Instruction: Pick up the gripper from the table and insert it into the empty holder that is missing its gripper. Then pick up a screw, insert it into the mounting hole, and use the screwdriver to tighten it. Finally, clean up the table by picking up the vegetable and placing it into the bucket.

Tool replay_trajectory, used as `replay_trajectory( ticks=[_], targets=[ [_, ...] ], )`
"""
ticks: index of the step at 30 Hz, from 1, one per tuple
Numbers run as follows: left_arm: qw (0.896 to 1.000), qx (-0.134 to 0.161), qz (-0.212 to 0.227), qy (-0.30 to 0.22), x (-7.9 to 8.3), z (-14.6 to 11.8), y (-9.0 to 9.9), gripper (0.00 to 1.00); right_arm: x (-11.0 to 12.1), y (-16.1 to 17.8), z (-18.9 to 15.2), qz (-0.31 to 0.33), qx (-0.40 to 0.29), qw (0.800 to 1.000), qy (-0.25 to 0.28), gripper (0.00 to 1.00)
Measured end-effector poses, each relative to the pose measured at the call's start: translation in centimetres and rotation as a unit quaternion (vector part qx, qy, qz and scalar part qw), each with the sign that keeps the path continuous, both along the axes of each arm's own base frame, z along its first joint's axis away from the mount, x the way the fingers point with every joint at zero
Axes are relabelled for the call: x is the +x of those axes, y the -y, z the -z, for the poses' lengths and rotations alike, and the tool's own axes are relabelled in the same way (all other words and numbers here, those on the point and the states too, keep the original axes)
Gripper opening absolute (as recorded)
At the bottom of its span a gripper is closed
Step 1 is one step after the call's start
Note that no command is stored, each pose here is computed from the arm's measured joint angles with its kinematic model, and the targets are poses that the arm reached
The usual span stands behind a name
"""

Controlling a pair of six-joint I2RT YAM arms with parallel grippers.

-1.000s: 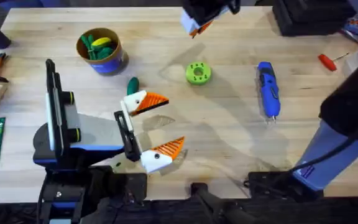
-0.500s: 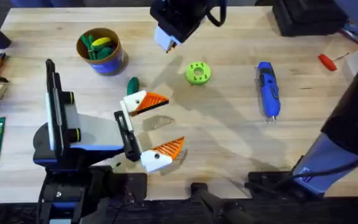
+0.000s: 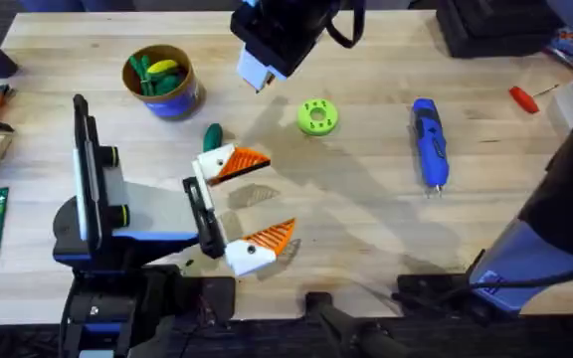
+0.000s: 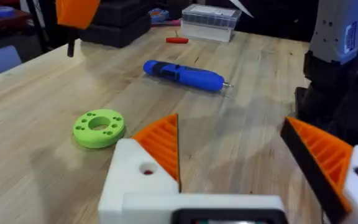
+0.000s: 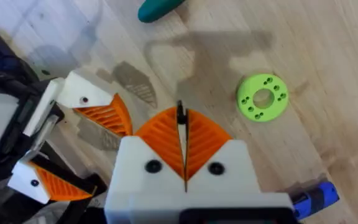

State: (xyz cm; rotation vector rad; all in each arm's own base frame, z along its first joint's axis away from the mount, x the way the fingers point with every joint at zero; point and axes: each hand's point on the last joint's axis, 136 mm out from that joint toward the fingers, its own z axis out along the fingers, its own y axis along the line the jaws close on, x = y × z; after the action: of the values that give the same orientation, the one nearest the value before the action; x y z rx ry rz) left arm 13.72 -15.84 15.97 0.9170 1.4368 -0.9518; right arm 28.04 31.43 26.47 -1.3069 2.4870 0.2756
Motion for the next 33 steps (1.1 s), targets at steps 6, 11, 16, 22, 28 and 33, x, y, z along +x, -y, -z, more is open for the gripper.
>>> replay_trajectory(
  ticks=[6, 11, 16, 22, 28, 33],
  targets=[
    [1.0, 0.0, 0.0, 0.0, 0.0, 0.0, 0.0, 0.986, -0.5, 0.5, 0.3, -0.001, -0.005, 1.0, -0.004, 0.007],
    [1.0, 0.0, 0.0, 0.0, 0.0, 0.0, 0.0, 0.986, -0.9, 0.5, 0.5, -0.006, 0.001, 1.0, 0.002, 0.007],
    [1.0, 0.0, 0.0, 0.0, 0.0, 0.0, 0.0, 0.985, -2.1, 0.0, 0.7, -0.022, 0.009, 1.0, 0.01, 0.007],
    [1.0, 0.0, 0.0, 0.0, 0.0, 0.0, 0.0, 0.985, -3.6, -1.9, 0.6, -0.058, 0.025, 0.998, 0.025, 0.007],
    [1.0, 0.0, 0.0, 0.0, 0.0, 0.0, 0.0, 0.986, -5.9, -3.7, 0.5, -0.118, 0.05, 0.992, 0.008, 0.007],
    [1.0, 0.0, 0.0, 0.0, 0.0, 0.0, 0.0, 0.986, -6.7, -4.1, 0.5, -0.14, 0.052, 0.989, 0.005, 0.007]
  ],
)
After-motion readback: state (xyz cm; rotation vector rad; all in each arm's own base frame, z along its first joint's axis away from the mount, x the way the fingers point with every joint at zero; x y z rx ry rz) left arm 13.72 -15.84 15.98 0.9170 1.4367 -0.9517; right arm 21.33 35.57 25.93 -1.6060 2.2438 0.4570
